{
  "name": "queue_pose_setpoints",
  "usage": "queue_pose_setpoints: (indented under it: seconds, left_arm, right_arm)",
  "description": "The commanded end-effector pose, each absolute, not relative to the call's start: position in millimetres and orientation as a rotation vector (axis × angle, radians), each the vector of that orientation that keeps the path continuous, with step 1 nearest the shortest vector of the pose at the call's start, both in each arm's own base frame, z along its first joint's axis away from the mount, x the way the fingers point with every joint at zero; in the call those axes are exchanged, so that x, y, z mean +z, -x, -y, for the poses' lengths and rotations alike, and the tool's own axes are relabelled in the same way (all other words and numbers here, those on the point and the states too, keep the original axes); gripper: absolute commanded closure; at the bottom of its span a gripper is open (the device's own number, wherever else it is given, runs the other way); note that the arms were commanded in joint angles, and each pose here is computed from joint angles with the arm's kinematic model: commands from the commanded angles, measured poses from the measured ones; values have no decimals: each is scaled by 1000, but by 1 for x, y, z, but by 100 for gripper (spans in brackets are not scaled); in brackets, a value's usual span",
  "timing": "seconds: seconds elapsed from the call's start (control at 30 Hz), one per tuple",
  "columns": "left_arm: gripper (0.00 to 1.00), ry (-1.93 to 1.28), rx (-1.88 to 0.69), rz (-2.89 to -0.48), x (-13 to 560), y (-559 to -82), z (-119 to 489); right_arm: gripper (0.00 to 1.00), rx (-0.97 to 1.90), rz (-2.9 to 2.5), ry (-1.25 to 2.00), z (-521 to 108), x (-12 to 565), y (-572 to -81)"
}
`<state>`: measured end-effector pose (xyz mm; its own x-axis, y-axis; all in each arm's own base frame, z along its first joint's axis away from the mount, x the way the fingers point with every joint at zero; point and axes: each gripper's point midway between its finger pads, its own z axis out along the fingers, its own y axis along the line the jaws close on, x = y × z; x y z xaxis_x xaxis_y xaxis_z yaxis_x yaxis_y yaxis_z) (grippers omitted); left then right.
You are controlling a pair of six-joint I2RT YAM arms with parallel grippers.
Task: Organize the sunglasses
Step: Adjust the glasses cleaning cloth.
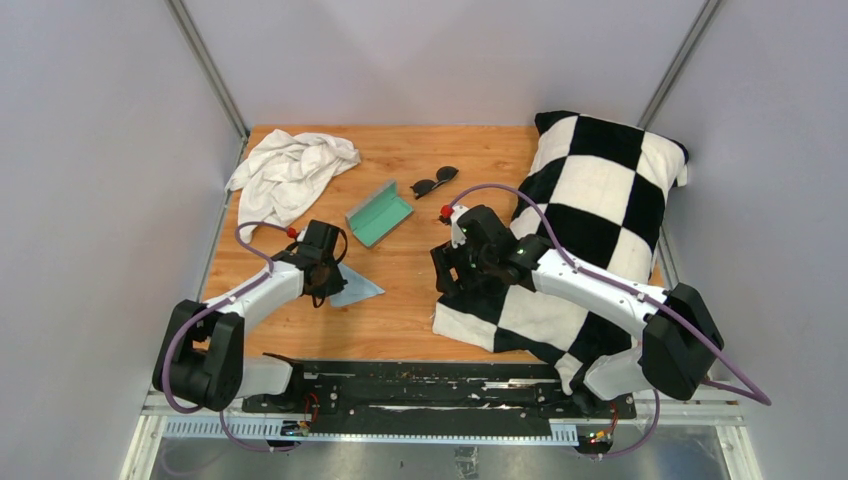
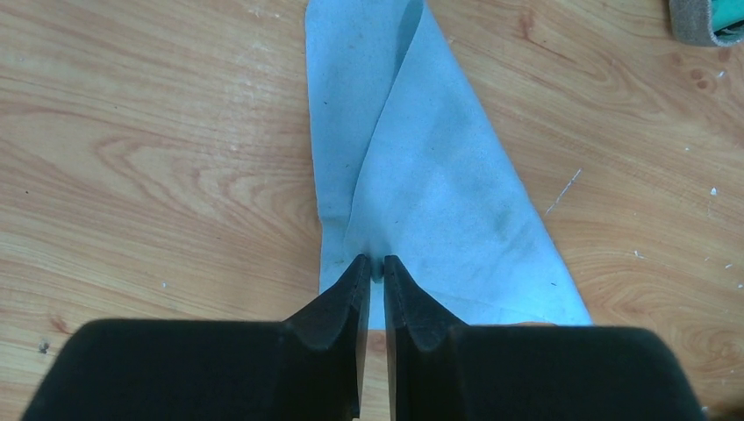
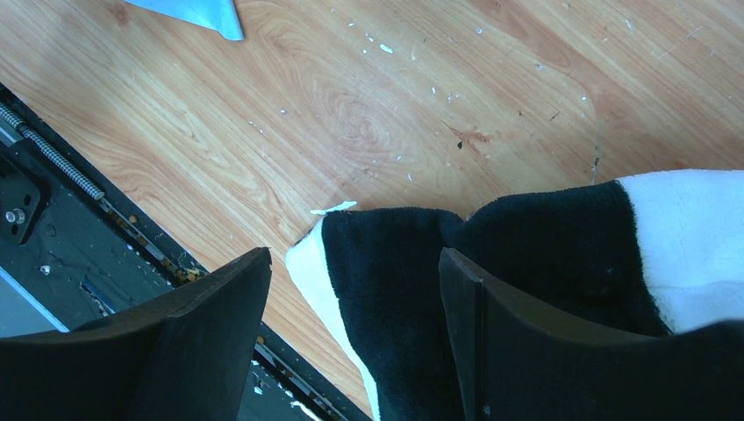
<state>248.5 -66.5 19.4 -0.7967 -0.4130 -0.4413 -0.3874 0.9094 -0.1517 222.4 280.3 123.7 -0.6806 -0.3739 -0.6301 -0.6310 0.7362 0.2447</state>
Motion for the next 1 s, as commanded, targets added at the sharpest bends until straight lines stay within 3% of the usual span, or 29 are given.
queue_pose_setpoints:
  seconds: [0.0, 0.27, 0.6, 0.8, 0.97]
  left_arm:
    - [82, 580, -65, -2566, 27, -257, 64]
    - [85, 581, -63, -2553, 31, -258, 63]
    - [100, 572, -62, -2557, 33, -260, 64]
    - [100, 568, -75, -2554, 50, -257, 64]
    - [100, 560, -150, -2528, 62, -252, 70]
  right_arm:
    - [24, 606, -2375, 765, -281, 124, -219]
    - [24, 604, -2381, 761, -280, 122, -218]
    - [24, 609, -2388, 767, -281, 121, -218]
    - [24, 649, -2389, 761, -288, 120, -216]
    - [25, 803, -2352, 745, -332, 118, -207]
